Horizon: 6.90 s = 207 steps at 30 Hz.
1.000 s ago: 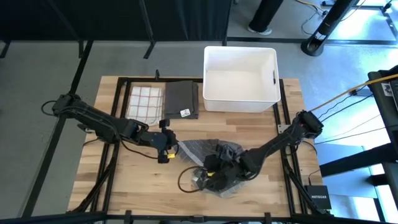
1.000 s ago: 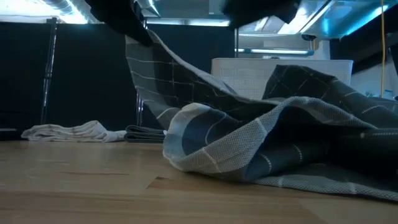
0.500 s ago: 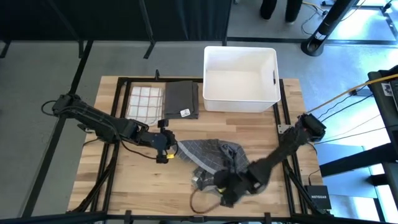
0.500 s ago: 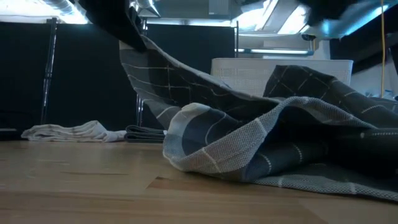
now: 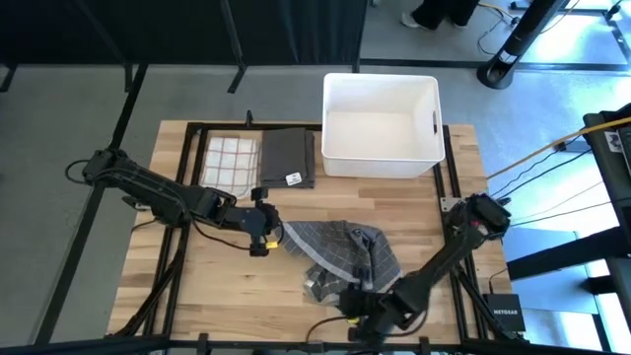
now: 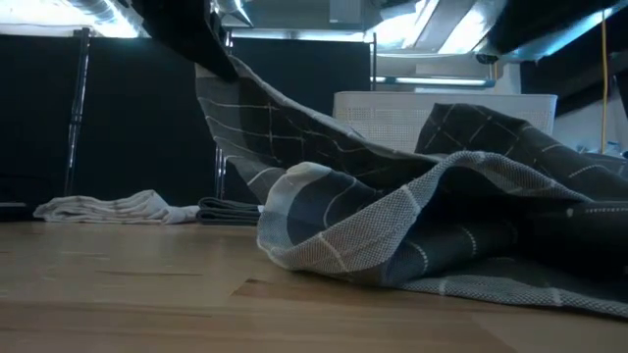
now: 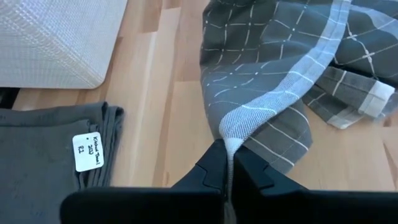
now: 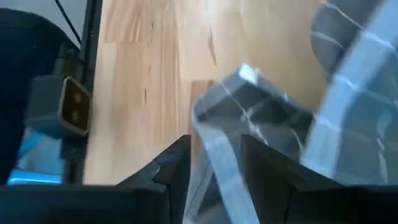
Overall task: Fold towel
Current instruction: Fold the grey patterned towel
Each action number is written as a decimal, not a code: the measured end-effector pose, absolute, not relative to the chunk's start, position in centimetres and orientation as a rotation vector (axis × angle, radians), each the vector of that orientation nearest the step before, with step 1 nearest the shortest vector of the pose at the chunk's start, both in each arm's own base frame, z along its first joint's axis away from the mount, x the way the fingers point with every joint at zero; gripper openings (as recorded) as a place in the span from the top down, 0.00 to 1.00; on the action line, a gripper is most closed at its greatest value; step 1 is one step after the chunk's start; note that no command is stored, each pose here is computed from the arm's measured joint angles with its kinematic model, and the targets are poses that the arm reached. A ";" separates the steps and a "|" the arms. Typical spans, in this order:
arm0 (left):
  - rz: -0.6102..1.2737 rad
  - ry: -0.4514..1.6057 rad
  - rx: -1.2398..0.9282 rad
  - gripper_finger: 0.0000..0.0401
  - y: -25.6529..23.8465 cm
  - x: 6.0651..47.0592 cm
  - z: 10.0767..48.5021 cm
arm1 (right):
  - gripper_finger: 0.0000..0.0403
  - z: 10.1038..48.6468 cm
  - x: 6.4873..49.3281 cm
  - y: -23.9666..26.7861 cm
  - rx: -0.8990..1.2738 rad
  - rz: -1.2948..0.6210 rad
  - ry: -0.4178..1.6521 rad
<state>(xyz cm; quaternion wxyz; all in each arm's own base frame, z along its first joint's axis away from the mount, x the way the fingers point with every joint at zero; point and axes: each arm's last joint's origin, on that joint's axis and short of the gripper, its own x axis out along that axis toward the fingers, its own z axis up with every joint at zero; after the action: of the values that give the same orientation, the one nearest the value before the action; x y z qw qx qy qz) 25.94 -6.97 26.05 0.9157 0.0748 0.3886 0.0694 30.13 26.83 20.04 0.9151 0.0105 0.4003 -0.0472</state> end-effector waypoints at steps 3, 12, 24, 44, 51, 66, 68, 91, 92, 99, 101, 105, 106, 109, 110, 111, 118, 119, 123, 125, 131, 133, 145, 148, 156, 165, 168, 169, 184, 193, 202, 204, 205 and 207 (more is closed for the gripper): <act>0.145 0.798 0.156 0.99 -7.0 25.9 26.1 | 0.65 19.1 32.2 26.0 -0.044 -0.077 0.784; 0.152 0.796 0.158 0.99 -7.0 25.9 26.1 | 0.65 15.7 36.6 22.3 -0.232 -0.017 0.852; 0.153 0.796 0.159 1.00 -7.0 25.9 26.1 | 0.75 14.1 37.7 21.8 -0.314 -0.004 0.841; 0.643 0.585 0.126 0.99 -4.8 21.0 30.0 | 0.99 26.8 29.0 26.6 -0.120 -0.019 0.804; 0.725 0.569 0.095 0.99 -4.1 17.7 31.0 | 0.99 30.5 23.0 25.6 -0.055 -0.239 0.853; 0.792 0.509 0.083 0.99 -3.7 16.0 31.6 | 0.98 27.9 19.0 24.0 0.260 -0.545 1.294; 0.791 0.507 0.081 1.00 -3.7 16.0 31.6 | 0.98 26.1 18.5 24.3 0.320 -0.570 1.363; 0.739 0.552 0.085 0.99 -4.2 16.6 31.0 | 0.59 22.5 19.8 23.2 0.602 -0.613 1.664; 0.732 0.559 0.095 0.99 -4.3 16.7 31.0 | 0.59 22.9 20.5 23.2 0.584 -0.573 1.590; 0.601 0.584 0.143 0.99 -5.1 18.3 30.9 | 0.59 24.5 26.3 22.9 0.238 -0.364 0.784; 0.550 0.594 0.149 0.99 -5.4 18.8 30.9 | 0.59 24.6 28.2 22.6 0.135 -0.364 0.615; 0.447 0.620 0.175 0.99 -6.1 20.0 30.5 | 0.59 24.4 32.2 21.5 -0.024 -0.348 0.464; 0.420 0.630 0.182 0.99 -6.3 20.2 30.3 | 0.59 24.2 33.1 21.0 -0.050 -0.343 0.444; 0.351 0.653 0.201 0.99 -6.7 20.9 30.0 | 0.59 23.7 35.7 19.6 -0.095 -0.330 0.402; 0.335 0.661 0.212 0.99 -6.8 21.1 29.8 | 0.59 23.5 36.4 19.0 -0.100 -0.330 0.389; 0.320 0.670 0.221 0.99 -6.9 21.2 29.7 | 0.59 23.5 37.0 18.6 -0.106 -0.334 0.375; 0.308 0.637 0.187 0.99 -7.2 22.0 29.6 | 0.59 24.3 39.5 15.8 -0.066 -0.323 0.265; 0.311 0.614 0.169 0.99 -7.2 22.2 29.8 | 0.59 24.2 39.7 15.5 -0.053 -0.320 0.253; 0.316 0.526 0.091 0.99 -7.3 22.8 30.4 | 0.59 22.7 41.2 14.2 -0.027 -0.344 0.230; 0.315 0.496 0.068 0.99 -7.4 22.9 30.7 | 0.59 22.1 41.6 13.7 -0.032 -0.408 0.224; 0.319 0.476 0.036 0.99 -7.4 23.0 30.8 | 0.59 22.0 42.2 12.1 -0.044 -0.536 0.209; 0.320 0.481 0.039 0.99 -7.4 23.1 30.7 | 0.59 22.0 42.3 11.9 -0.043 -0.533 0.212; 0.276 0.525 0.163 0.99 -7.8 22.8 30.5 | 0.96 22.7 41.1 13.0 -0.293 -0.542 0.308; 0.278 0.535 0.145 0.99 -7.9 22.7 30.3 | 0.97 24.0 39.2 14.0 -0.356 -0.582 0.364; 0.164 0.565 0.114 0.98 -8.9 24.5 29.1 | 0.99 25.5 33.2 16.5 -0.251 -0.559 0.516; 0.099 0.653 0.156 0.73 -9.5 27.6 25.7 | 0.99 21.9 27.1 17.3 -0.158 -0.663 0.756; 0.133 0.707 0.074 0.63 -9.1 27.6 25.0 | 0.99 20.8 25.5 17.9 -0.097 -0.681 0.792; 0.132 0.738 0.037 0.60 -9.1 27.6 24.6 | 0.99 20.2 25.0 17.9 -0.083 -0.687 0.800; 0.144 0.951 -0.331 0.58 -16.8 28.7 15.5 | 0.99 14.5 23.5 17.7 0.006 -0.628 0.686; 0.220 1.035 -0.559 0.59 -18.4 28.1 13.6 | 0.98 14.7 24.4 16.7 -0.132 -0.631 0.684; 0.396 0.959 -0.485 0.61 -17.2 28.4 12.7 | 0.97 14.6 25.8 15.5 -0.148 -0.614 0.731; 0.423 0.985 -0.432 0.62 -16.6 28.5 12.2 | 0.97 14.7 25.9 15.7 -0.136 -0.606 0.727; 0.432 1.002 -0.404 0.62 -16.4 28.5 11.9 | 0.97 14.7 25.9 15.7 -0.134 -0.603 0.727; 0.458 1.036 -0.340 0.62 -15.8 28.5 11.4 | 0.97 14.7 25.9 15.8 -0.127 -0.596 0.732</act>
<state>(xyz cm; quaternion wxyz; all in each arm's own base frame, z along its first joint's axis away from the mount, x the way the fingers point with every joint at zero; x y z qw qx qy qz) 28.46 -15.79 11.41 0.8302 -0.1604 0.4884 0.2157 25.87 15.78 14.65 0.8888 -0.0611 0.3523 -0.2868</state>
